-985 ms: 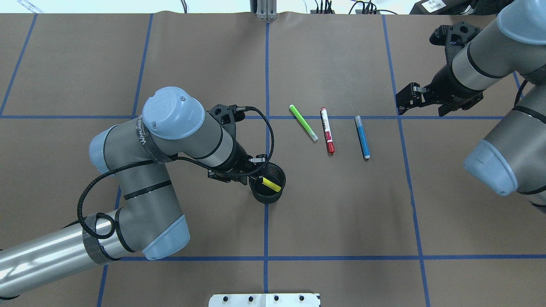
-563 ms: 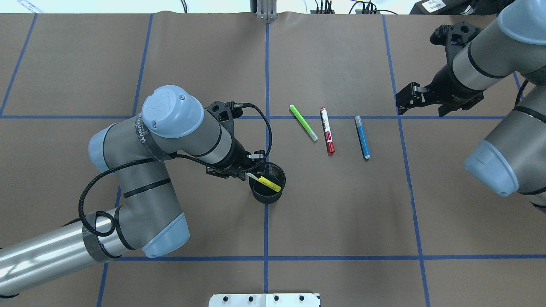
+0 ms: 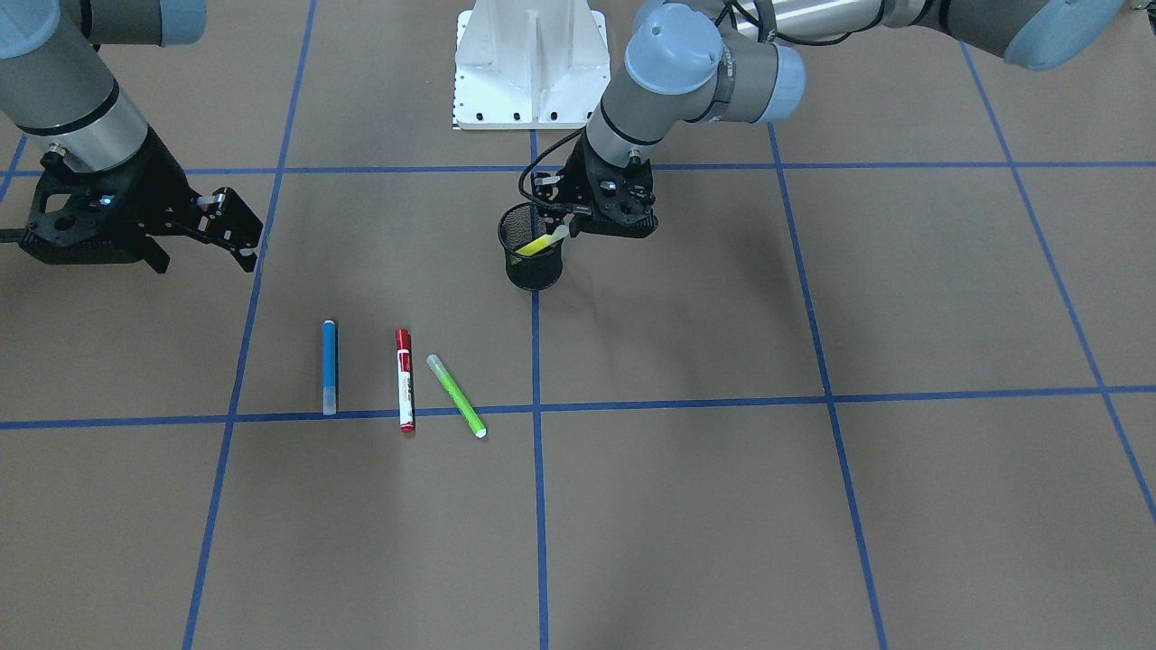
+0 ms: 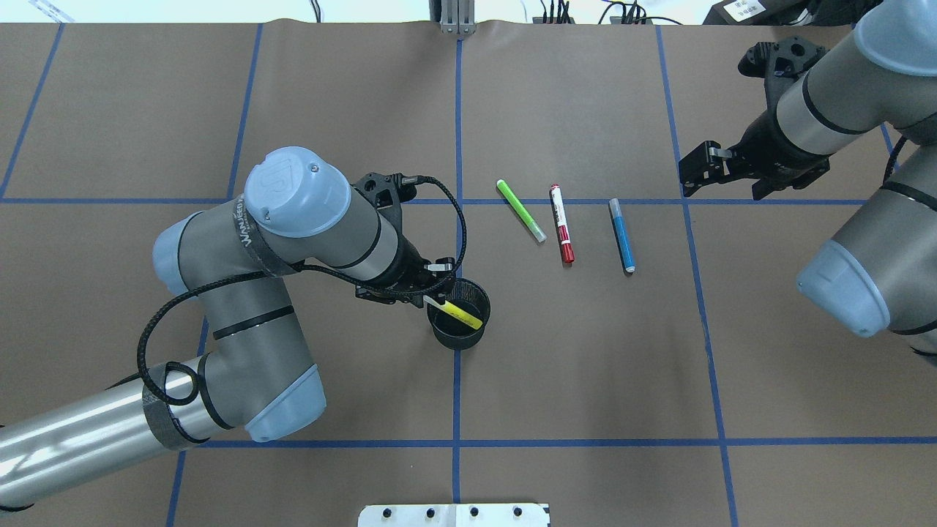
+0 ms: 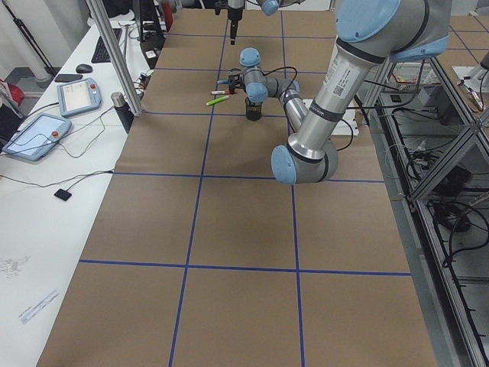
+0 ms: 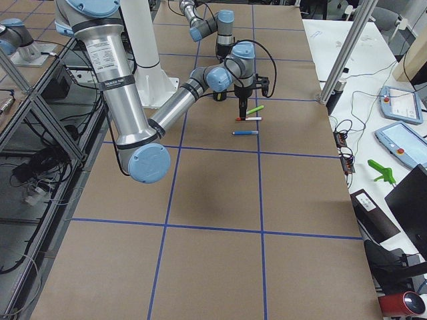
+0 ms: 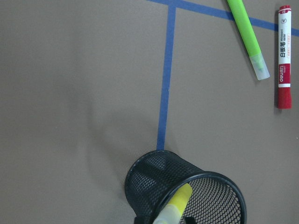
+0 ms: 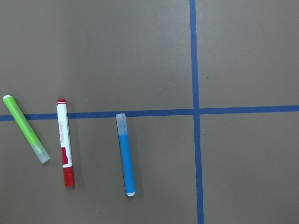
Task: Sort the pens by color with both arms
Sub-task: 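Lower the left gripper into the cup and close on the yellow highlighter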
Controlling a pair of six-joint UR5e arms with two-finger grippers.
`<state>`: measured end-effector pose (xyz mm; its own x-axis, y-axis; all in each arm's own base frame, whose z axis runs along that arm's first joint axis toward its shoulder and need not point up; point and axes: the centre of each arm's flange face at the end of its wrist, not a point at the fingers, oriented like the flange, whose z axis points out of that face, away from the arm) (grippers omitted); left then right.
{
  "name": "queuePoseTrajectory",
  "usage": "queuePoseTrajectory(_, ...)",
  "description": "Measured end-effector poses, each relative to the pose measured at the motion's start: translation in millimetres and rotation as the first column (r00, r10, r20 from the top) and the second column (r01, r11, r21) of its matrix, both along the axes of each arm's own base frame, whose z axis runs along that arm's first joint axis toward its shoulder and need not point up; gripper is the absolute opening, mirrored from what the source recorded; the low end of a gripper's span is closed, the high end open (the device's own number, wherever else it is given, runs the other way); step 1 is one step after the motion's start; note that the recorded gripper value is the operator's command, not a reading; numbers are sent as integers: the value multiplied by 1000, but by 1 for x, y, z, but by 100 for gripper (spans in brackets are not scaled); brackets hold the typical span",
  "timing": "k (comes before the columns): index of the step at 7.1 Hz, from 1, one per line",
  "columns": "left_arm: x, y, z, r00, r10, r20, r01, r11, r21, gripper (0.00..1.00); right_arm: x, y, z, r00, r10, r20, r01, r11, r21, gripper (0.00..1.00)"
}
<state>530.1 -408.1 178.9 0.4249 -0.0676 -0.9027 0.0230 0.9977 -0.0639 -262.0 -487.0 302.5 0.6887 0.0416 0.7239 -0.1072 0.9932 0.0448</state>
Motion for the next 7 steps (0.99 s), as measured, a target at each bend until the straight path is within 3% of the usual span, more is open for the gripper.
queuePoseTrajectory(7, -2, 1, -6, 1000, -1, -10, 1, 1000, 4, 0, -1, -1, 0, 1000, 9, -6, -9, 1000, -3, 100)
